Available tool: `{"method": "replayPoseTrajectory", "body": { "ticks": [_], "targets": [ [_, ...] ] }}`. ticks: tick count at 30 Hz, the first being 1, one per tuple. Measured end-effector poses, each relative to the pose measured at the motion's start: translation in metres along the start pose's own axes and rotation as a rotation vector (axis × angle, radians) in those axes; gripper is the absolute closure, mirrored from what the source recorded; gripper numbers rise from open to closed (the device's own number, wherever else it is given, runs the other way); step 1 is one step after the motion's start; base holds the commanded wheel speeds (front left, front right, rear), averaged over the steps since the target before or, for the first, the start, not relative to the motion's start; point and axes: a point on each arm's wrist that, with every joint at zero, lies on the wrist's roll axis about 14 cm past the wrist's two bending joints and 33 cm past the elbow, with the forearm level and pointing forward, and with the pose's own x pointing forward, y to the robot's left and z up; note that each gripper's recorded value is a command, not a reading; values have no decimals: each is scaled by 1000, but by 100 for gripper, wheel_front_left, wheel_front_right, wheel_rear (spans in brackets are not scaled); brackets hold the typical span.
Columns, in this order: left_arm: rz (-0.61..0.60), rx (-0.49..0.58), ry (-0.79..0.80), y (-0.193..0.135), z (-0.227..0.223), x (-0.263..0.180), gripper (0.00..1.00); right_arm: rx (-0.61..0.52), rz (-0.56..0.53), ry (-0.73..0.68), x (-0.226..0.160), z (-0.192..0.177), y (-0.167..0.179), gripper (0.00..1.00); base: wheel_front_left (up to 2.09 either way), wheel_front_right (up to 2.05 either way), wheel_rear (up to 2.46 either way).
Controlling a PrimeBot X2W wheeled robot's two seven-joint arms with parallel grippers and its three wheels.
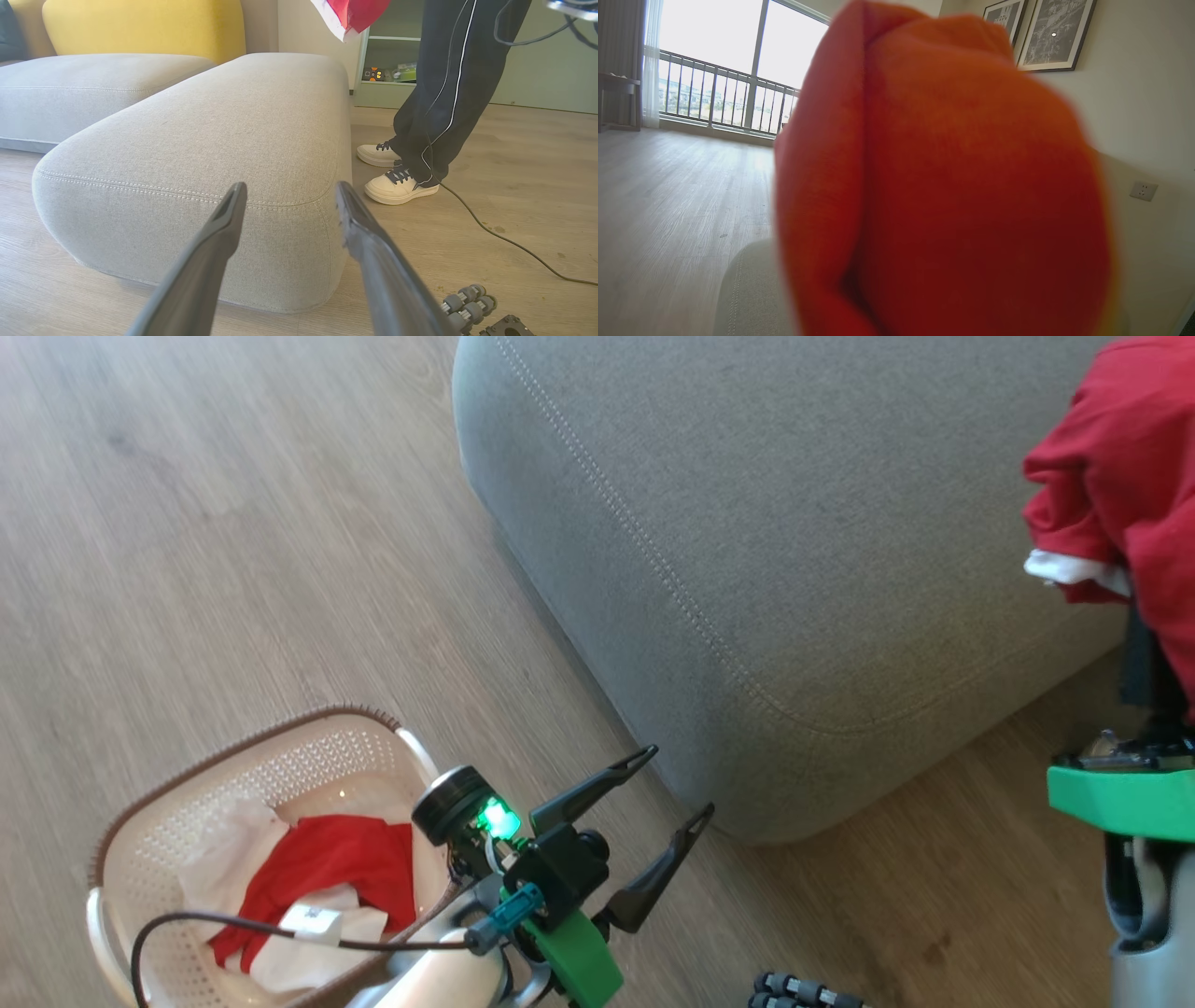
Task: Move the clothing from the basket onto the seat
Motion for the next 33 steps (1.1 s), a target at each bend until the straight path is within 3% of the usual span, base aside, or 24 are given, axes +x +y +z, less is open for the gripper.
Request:
{"method": "replayPoseTrajectory", "body": {
  "ticks": [7, 13, 16, 23, 33],
  "targets": [
    [9, -16, 8, 13, -11, -1, 0, -34, -23, 4, 21, -7, -6, 100, 0, 0, 0],
    [23, -17, 25, 38, -31, -3, 0, -69, -52, -12, 56, -11, -13, 100, 0, 0, 0],
    [-17, -19, 52, 44, -54, -7, 0, -151, -90, -11, 83, -16, -30, 100, 0, 0, 0],
    [-19, -62, 88, 63, -92, -17, 0, -142, -127, 18, 132, -46, -32, 100, 0, 0, 0],
    [38, -97, 103, 96, -129, -29, 0, -38, -71, 98, 196, -111, 16, 100, 0, 0, 0]
  ]
}}
